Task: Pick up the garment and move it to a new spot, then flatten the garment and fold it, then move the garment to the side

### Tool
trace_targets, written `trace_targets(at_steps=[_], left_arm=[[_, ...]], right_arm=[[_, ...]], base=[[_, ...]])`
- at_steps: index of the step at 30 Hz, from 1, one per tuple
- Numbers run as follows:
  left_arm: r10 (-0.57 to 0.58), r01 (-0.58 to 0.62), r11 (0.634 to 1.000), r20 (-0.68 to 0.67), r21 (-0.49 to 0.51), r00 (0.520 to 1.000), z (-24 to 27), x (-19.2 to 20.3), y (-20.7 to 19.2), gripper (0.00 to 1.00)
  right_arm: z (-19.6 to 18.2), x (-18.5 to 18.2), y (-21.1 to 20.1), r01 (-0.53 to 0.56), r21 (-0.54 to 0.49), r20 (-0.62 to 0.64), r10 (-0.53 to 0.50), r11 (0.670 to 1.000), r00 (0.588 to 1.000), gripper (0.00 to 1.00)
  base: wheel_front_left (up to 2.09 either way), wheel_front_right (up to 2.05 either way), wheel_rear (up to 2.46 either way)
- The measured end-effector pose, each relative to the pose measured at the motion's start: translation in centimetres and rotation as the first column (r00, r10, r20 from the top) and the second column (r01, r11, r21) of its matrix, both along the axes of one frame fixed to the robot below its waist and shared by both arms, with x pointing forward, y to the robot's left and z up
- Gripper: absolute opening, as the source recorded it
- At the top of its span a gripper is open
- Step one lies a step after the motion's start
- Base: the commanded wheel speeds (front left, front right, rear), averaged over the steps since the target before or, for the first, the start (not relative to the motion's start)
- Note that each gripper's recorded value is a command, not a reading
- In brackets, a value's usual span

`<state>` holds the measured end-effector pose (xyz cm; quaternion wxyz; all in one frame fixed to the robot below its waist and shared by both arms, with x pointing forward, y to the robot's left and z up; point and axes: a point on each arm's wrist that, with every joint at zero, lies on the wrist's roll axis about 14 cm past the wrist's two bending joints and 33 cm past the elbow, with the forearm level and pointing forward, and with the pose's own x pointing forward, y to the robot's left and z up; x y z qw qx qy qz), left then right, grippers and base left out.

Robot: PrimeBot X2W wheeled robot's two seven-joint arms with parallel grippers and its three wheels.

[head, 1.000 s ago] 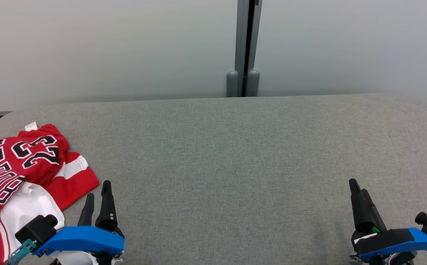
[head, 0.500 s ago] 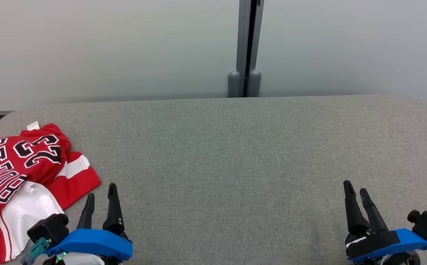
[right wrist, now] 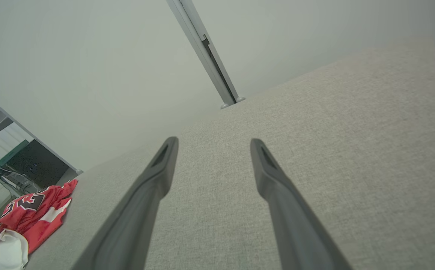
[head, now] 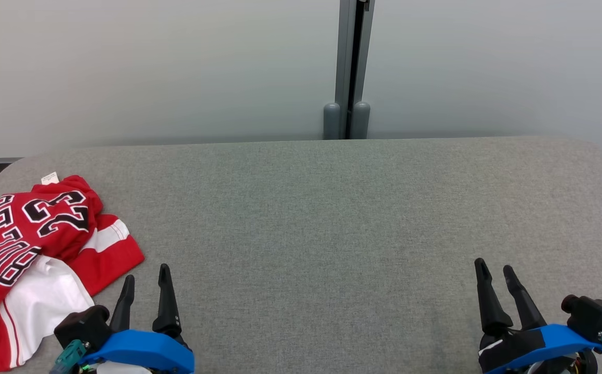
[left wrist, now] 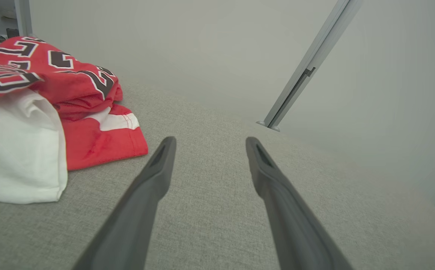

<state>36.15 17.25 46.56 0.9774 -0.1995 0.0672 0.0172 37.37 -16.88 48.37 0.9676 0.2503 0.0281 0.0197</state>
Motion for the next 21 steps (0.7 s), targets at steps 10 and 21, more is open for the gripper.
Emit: trace_targets(at_steps=[10, 21], left_arm=[[-0.005, 0.006, 0.998, -0.002, 0.070, 1.000, -0.49, -0.48, -0.08, 1.00], [-0.041, 0.037, 0.982, 0.019, 0.183, 0.999, -0.24, -0.58, -0.51, 1.00]], right_arm=[[0.09, -0.04, 0.20, -0.016, -0.089, 0.010, 0.017, 0.996, 1.000, 1.00], [0.13, -0.10, -0.26, -0.009, -0.173, 0.022, 0.013, 0.985, 1.000, 1.00]], base=[[0.00, 0.00, 0.00], [0.00, 0.00, 0.00]])
